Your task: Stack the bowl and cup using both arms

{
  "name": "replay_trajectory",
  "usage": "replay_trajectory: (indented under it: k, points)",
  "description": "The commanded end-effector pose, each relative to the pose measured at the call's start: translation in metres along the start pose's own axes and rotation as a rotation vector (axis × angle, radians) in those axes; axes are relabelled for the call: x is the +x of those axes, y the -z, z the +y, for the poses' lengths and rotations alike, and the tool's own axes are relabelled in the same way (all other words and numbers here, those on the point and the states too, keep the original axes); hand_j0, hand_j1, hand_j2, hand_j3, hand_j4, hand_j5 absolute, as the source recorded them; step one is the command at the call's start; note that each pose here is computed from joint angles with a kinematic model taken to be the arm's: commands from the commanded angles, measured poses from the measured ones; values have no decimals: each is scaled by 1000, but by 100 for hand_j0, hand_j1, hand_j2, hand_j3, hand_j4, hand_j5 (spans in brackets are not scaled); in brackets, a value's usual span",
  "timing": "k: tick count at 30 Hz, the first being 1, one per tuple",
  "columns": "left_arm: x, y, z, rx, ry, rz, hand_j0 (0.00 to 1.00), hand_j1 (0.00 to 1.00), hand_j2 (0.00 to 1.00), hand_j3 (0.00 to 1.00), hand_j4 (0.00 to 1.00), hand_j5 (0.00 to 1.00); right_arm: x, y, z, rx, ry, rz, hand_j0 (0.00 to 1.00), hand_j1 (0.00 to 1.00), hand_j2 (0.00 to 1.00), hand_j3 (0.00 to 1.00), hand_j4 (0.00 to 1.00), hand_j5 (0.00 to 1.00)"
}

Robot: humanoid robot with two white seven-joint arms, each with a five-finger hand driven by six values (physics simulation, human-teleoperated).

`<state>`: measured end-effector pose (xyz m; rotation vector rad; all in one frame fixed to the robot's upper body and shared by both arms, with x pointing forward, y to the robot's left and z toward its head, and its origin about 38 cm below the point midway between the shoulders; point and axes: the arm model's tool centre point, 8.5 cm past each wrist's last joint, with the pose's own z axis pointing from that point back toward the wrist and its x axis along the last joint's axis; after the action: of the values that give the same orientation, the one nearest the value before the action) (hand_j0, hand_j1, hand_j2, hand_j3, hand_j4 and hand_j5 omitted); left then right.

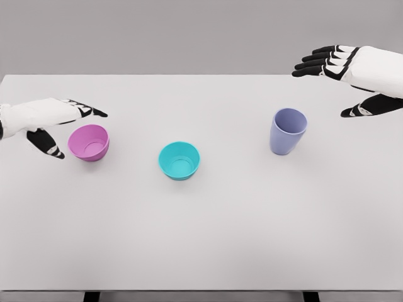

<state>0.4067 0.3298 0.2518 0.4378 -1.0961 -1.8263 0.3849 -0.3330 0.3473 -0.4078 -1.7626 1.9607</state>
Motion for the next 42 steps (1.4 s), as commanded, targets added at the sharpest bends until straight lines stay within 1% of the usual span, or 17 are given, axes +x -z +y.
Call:
replay_trajectory:
  k: [1, 4, 8, 13, 15, 21, 24, 25, 35, 37, 38, 42]
  points:
    - [3, 11, -17, -51, -16, -10, 100, 100, 100, 100, 100, 100, 0, -1, 0, -3, 6, 2, 100, 100, 100, 100, 100, 100]
    - [3, 12, -17, -56, -15, -9, 99, 99, 99, 99, 99, 99, 0, -1, -1, -4, 4, 1, 100, 100, 100, 100, 100, 100]
    - [10, 20, -6, -98, -14, -39, 100, 100, 100, 100, 100, 100, -1, -1, -1, -3, 4, 3, 100, 100, 100, 100, 100, 100]
    - [8, 20, -7, -100, -29, -17, 100, 100, 100, 100, 100, 100, -1, -2, -1, -1, 5, 4, 100, 100, 100, 100, 100, 100]
    - [5, 22, -11, -113, -49, 11, 100, 100, 100, 100, 100, 100, -1, -2, -1, -1, 5, 4, 100, 100, 100, 100, 100, 100]
    - [4, 23, -10, -111, -41, 23, 100, 100, 100, 100, 100, 100, 0, -2, -1, 2, 4, 4, 100, 100, 100, 100, 100, 100]
    - [6, 28, -10, -110, -11, 29, 100, 100, 100, 100, 100, 100, 0, -2, 0, 2, 6, 3, 100, 100, 100, 100, 100, 100]
    - [3, 30, -11, -110, -3, 43, 100, 100, 100, 100, 100, 100, 0, -2, 0, 1, 4, 3, 100, 100, 100, 100, 100, 100]
    - [4, 32, -7, -101, 17, 50, 100, 100, 100, 100, 100, 100, 0, -1, 0, 0, 5, 2, 100, 100, 100, 100, 100, 100]
    - [-1, 40, -9, -104, 8, 58, 100, 100, 100, 100, 100, 100, -1, -2, -1, -1, 5, 4, 100, 100, 100, 100, 100, 100]
    - [0, 45, -9, -101, 20, 62, 100, 100, 100, 100, 100, 100, 0, -1, 0, 0, 5, 2, 100, 100, 100, 100, 100, 100]
    - [0, 48, -11, -105, 25, 62, 100, 100, 100, 100, 100, 100, 0, -2, 0, 2, 4, 5, 100, 100, 100, 100, 100, 100]
